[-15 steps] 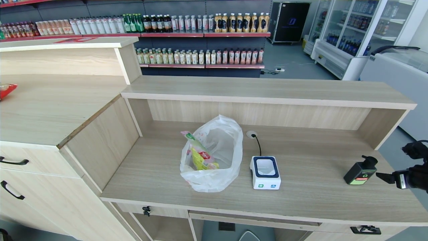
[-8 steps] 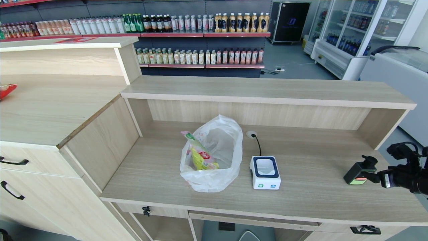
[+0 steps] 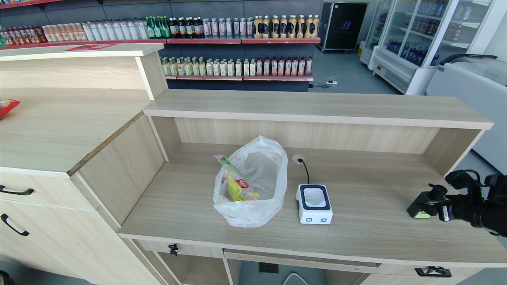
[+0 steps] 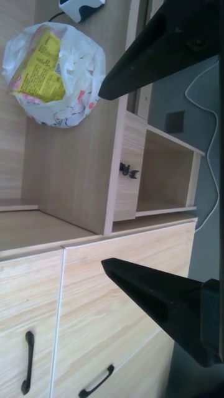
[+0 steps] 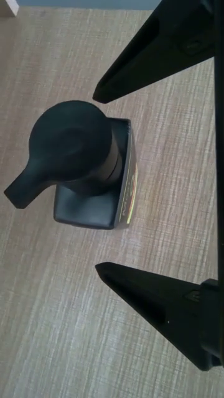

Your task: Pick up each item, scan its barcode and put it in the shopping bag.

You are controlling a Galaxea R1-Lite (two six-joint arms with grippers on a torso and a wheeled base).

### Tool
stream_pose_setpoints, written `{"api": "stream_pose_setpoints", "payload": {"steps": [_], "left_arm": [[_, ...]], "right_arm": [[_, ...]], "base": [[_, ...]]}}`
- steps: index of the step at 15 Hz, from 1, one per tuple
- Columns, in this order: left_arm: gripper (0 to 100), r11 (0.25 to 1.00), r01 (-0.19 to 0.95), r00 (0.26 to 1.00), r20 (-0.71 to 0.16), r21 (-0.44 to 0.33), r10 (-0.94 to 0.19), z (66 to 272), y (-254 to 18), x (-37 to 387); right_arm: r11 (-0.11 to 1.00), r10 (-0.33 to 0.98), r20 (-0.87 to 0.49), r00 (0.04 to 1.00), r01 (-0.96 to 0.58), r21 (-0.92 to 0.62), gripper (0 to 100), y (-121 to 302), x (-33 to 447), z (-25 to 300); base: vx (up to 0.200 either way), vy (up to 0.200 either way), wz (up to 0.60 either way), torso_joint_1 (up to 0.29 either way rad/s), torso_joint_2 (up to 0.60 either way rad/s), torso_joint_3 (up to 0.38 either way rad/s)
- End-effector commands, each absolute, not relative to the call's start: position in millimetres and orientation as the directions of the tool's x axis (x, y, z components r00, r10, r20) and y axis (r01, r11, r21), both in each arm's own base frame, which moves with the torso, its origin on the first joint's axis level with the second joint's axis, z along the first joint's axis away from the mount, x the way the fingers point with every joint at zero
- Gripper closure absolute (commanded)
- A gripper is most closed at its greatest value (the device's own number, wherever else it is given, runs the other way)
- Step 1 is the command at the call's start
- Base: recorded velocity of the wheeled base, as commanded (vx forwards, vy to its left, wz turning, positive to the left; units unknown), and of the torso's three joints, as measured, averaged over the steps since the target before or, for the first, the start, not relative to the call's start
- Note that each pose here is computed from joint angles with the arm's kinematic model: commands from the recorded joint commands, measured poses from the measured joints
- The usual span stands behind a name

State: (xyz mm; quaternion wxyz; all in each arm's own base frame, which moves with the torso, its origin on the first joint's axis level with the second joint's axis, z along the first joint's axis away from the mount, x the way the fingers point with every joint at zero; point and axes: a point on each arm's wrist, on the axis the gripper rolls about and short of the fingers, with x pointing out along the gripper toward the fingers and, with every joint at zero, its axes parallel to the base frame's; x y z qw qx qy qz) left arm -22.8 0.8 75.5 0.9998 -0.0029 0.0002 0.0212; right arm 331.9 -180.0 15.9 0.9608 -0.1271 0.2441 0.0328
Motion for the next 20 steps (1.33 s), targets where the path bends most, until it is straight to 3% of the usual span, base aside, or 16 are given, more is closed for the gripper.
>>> {"api": "stream_pose_setpoints", "payload": {"steps": [1, 4, 17, 18, 20], "left_arm": [[0, 0.999, -0.043, 0.999, 0.000, -0.006, 0.043, 75.5, 0.8, -22.8], [0, 0.999, -0.043, 0.999, 0.000, -0.006, 0.043, 75.5, 0.8, -22.8], [0, 0.999, -0.043, 0.999, 0.000, -0.006, 0.043, 75.5, 0.8, -22.8], [0, 0.999, -0.043, 0.999, 0.000, -0.006, 0.043, 75.5, 0.8, -22.8], [0, 0.999, -0.043, 0.999, 0.000, -0.006, 0.043, 75.5, 0.8, -22.8]], "right_arm": [[0.967, 0.007, -0.487, 0.873, -0.131, -0.220, 0, -179.2, 332.9, 10.6], [0.963, 0.084, -0.480, 0.873, -0.195, -0.186, 0, -174.2, 337.3, 0.4], [0.946, 0.156, -0.460, 0.874, -0.266, -0.183, 0, -160.8, 360.4, -11.3], [0.946, 0.160, -0.462, 0.872, -0.269, -0.181, 100, -159.7, 360.9, -12.9], [0.945, 0.163, -0.463, 0.871, -0.272, -0.180, 100, -158.6, 361.4, -13.5]], "base": [[0.000, 0.000, 0.00, 0.000, 0.00, 0.000], [0.000, 0.000, 0.00, 0.000, 0.00, 0.000], [0.000, 0.000, 0.00, 0.000, 0.00, 0.000], [0.000, 0.000, 0.00, 0.000, 0.00, 0.000], [0.000, 0.000, 0.00, 0.000, 0.00, 0.000]]}}
